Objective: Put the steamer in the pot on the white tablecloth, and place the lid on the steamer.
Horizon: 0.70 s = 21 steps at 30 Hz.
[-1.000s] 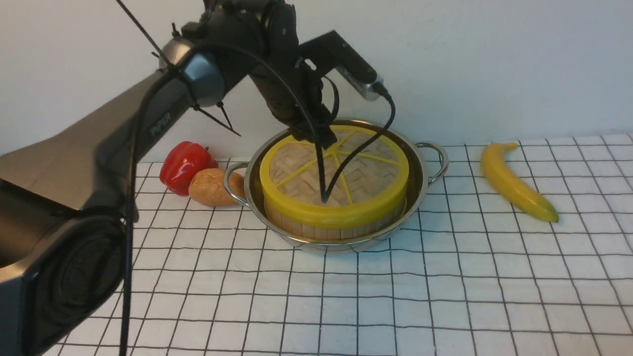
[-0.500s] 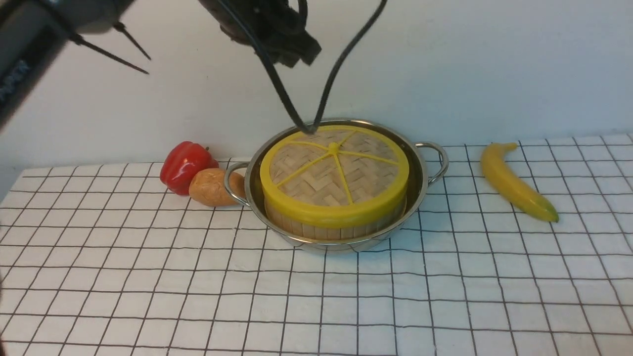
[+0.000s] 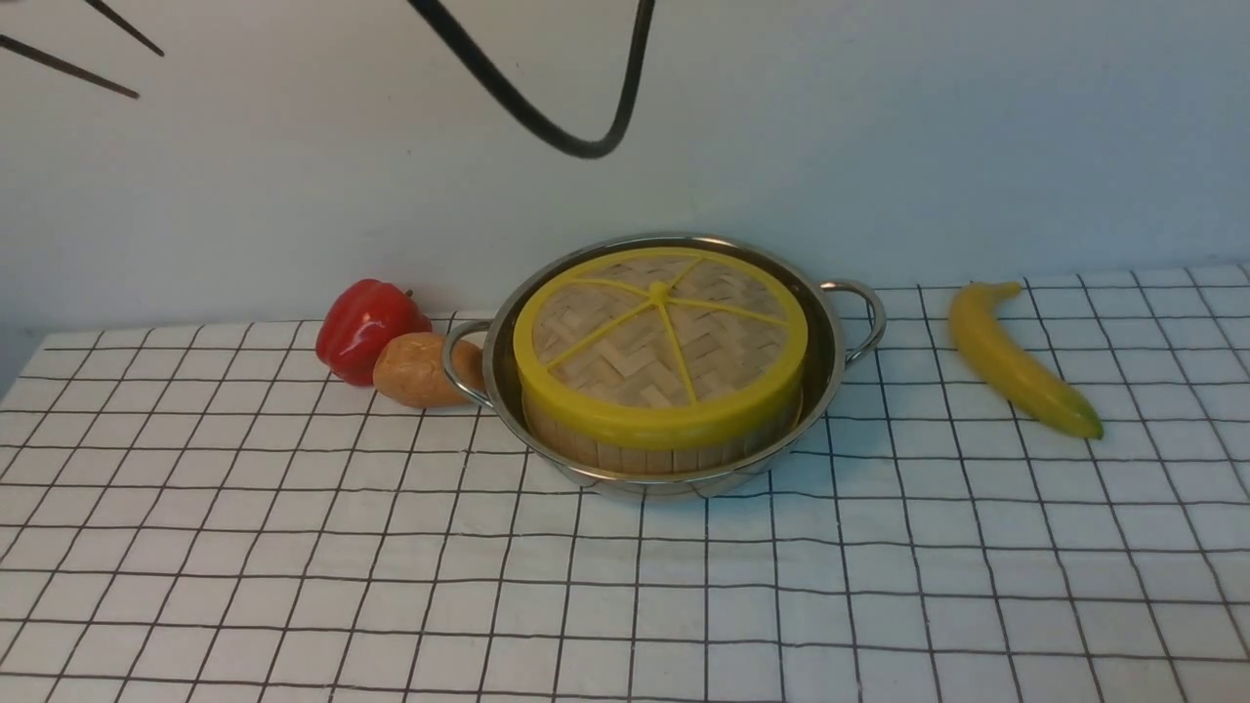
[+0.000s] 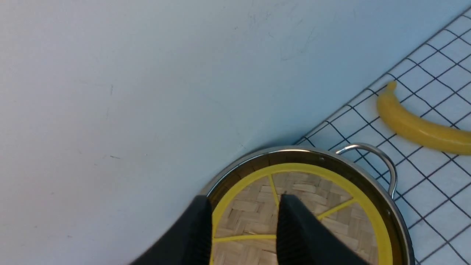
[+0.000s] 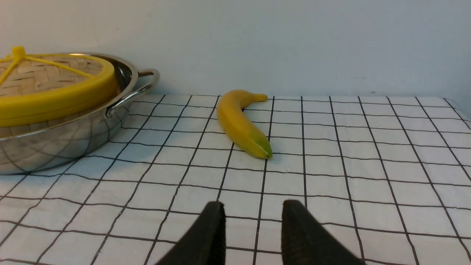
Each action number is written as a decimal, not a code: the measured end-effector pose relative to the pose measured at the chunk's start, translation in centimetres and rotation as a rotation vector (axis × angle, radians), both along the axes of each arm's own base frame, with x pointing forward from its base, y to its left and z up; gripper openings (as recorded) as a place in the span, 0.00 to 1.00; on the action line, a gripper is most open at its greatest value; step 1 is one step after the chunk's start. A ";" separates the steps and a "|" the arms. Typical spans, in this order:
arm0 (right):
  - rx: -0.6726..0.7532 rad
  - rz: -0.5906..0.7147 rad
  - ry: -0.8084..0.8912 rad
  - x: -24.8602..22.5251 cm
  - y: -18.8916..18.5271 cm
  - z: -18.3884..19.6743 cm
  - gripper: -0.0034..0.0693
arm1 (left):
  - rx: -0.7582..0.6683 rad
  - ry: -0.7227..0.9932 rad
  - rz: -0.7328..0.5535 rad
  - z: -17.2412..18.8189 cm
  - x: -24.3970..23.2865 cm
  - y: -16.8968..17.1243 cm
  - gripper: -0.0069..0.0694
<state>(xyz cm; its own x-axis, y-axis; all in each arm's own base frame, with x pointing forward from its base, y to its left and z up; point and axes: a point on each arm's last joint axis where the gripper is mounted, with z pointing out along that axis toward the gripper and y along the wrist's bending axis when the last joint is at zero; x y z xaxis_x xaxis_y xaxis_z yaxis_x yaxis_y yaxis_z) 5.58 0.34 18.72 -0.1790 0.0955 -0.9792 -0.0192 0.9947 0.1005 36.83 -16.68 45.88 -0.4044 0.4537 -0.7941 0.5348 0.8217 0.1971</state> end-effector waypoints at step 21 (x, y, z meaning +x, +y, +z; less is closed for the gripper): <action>0.000 0.000 0.000 0.0 0.0 0.0 0.38 | -0.122 -0.232 0.141 -0.6 -15.3 10.2 0.41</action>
<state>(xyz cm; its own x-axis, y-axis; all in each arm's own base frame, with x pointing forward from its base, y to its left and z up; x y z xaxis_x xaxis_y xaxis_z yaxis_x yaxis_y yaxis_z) 5.58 0.34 18.72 -0.1790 0.0955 -0.9792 -0.0192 0.9947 0.1005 21.51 -6.48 45.26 -0.2580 0.3014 -0.9179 0.3662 0.9097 0.1958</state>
